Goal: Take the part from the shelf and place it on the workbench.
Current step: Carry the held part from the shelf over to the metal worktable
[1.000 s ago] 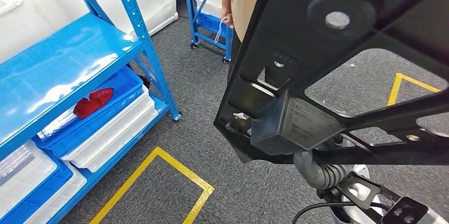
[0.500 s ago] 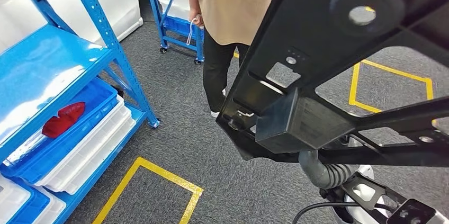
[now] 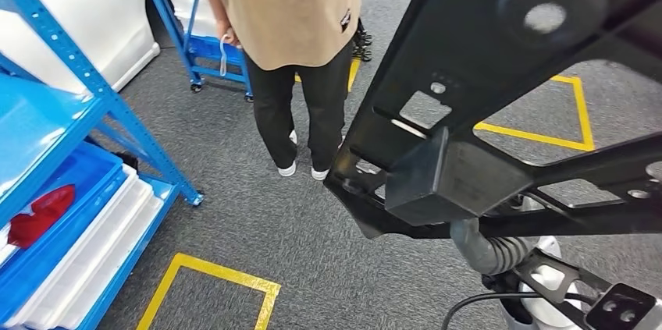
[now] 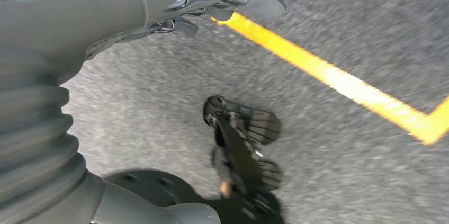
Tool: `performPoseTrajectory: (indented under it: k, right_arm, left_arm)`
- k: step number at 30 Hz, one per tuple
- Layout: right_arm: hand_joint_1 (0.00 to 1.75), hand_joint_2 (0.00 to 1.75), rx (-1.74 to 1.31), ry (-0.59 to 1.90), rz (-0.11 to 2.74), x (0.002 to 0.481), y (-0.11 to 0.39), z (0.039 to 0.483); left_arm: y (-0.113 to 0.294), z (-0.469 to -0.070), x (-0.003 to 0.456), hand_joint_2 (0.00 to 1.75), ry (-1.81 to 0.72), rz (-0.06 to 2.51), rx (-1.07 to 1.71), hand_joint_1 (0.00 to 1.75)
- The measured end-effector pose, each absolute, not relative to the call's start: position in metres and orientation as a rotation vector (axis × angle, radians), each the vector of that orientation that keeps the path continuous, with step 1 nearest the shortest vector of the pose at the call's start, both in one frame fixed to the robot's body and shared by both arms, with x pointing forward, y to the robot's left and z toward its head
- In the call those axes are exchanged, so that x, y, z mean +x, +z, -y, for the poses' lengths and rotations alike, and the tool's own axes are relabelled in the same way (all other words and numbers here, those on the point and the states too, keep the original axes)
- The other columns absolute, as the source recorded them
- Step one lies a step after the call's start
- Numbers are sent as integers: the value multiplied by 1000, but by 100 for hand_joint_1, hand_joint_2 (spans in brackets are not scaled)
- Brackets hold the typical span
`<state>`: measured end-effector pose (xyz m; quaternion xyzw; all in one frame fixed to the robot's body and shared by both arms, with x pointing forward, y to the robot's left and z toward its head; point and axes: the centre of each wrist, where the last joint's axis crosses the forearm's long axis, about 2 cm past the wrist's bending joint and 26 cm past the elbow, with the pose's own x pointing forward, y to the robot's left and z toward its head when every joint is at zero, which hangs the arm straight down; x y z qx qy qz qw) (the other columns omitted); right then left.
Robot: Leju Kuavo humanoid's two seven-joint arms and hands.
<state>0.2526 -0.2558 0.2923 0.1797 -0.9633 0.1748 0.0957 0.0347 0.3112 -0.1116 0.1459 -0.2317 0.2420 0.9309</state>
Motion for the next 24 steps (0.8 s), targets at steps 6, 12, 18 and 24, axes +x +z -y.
performPoseTrajectory:
  k: [6, 12, 18, 24]
  right_arm:
    - [175, 175, 444, 564, 2823, 250, 289, 269]
    - [175, 175, 390, 558, 2831, 249, 282, 278]
    - [175, 175, 287, 585, 2821, 252, 278, 280]
    - [175, 175, 215, 596, 2820, 255, 277, 282]
  left_arm:
    - [-112, -298, 32, 175, 476, 441, 265, 0]
    - [-112, -293, 36, 175, 497, 458, 257, 0]
    - [-112, -294, 34, 175, 499, 450, 262, 0]
    - [-112, -296, 37, 175, 497, 466, 262, 0]
